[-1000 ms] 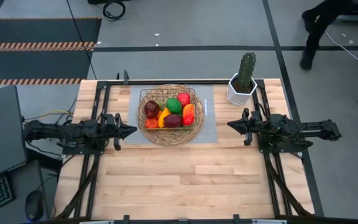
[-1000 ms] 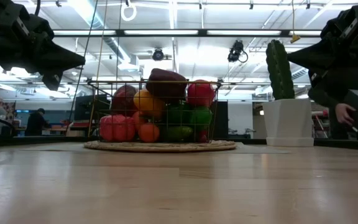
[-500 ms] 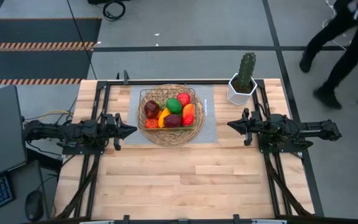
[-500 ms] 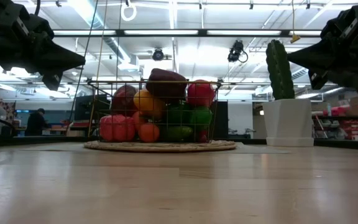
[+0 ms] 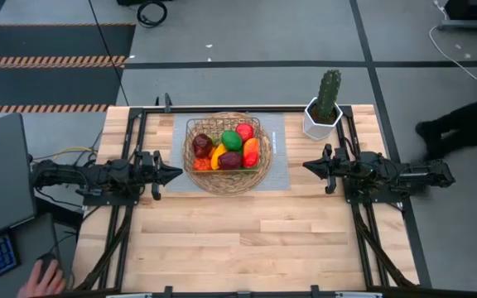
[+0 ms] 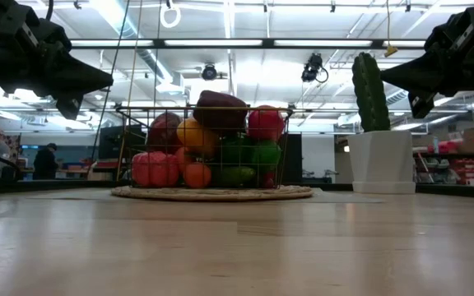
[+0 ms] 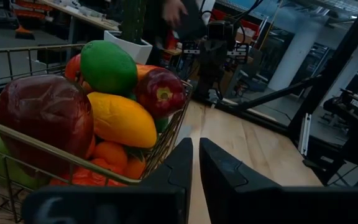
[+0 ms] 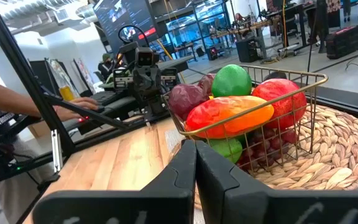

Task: Build produce basket
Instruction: Return to Home Position

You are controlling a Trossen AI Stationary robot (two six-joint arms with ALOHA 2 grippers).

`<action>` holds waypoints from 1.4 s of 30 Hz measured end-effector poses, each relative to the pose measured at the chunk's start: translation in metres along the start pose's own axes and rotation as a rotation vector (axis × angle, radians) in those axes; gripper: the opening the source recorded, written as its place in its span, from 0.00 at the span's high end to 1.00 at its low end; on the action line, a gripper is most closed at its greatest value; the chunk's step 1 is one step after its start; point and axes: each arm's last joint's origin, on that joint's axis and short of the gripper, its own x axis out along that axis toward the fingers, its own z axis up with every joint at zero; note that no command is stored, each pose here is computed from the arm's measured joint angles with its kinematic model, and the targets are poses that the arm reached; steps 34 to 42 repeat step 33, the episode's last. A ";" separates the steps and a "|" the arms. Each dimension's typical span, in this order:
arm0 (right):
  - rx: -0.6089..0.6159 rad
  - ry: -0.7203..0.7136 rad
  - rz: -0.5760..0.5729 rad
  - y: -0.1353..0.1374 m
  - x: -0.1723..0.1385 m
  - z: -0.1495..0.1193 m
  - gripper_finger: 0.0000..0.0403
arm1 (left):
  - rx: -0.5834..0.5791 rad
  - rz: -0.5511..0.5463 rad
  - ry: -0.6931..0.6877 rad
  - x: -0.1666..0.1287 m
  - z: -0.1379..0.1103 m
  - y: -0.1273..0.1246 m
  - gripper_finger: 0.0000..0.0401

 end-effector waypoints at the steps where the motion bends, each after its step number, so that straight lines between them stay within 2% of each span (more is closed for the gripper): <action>1: 0.000 0.000 0.000 0.000 0.000 0.000 0.97 | 0.000 0.000 0.000 0.000 0.000 0.000 0.91; 25: 0.000 0.000 0.000 0.000 0.000 0.000 0.96 | -0.001 -0.002 -0.004 0.000 0.000 0.000 0.94; 42: 0.000 0.000 0.000 0.000 0.000 0.000 0.96 | -0.001 -0.002 -0.004 0.000 0.000 0.000 0.91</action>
